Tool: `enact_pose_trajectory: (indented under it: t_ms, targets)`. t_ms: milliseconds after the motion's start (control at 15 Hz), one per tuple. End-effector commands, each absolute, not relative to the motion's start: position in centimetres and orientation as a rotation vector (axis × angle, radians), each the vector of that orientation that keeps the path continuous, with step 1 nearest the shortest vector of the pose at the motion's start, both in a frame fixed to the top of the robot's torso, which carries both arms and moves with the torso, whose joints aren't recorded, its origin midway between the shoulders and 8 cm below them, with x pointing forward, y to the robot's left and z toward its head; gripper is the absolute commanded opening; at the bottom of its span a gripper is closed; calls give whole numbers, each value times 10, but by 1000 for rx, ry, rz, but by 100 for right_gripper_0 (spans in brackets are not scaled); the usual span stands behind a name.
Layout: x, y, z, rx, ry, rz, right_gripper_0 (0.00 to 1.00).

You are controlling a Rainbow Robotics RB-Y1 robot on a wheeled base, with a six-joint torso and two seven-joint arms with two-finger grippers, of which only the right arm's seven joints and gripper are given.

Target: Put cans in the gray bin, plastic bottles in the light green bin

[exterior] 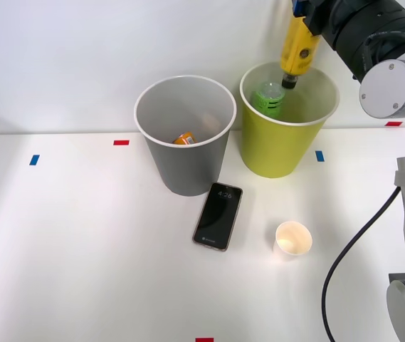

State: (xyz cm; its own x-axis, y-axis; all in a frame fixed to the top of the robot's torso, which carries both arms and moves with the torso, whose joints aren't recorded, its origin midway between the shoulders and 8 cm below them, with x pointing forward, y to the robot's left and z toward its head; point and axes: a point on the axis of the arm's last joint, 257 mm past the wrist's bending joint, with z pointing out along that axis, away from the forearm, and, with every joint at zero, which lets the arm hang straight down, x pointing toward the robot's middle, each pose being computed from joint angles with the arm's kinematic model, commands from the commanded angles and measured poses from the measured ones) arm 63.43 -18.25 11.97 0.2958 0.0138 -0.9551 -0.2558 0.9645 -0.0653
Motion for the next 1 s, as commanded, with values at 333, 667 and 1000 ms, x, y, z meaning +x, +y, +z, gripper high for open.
enact_pose_trajectory:
  t_ms: [333,667,1000]
  targets:
    - [631,-171,119,-228,1249,220,100]
    - [574,-149,77,-263,1211,279,100]
    - [489,-164,39,-212,1170,307,100]
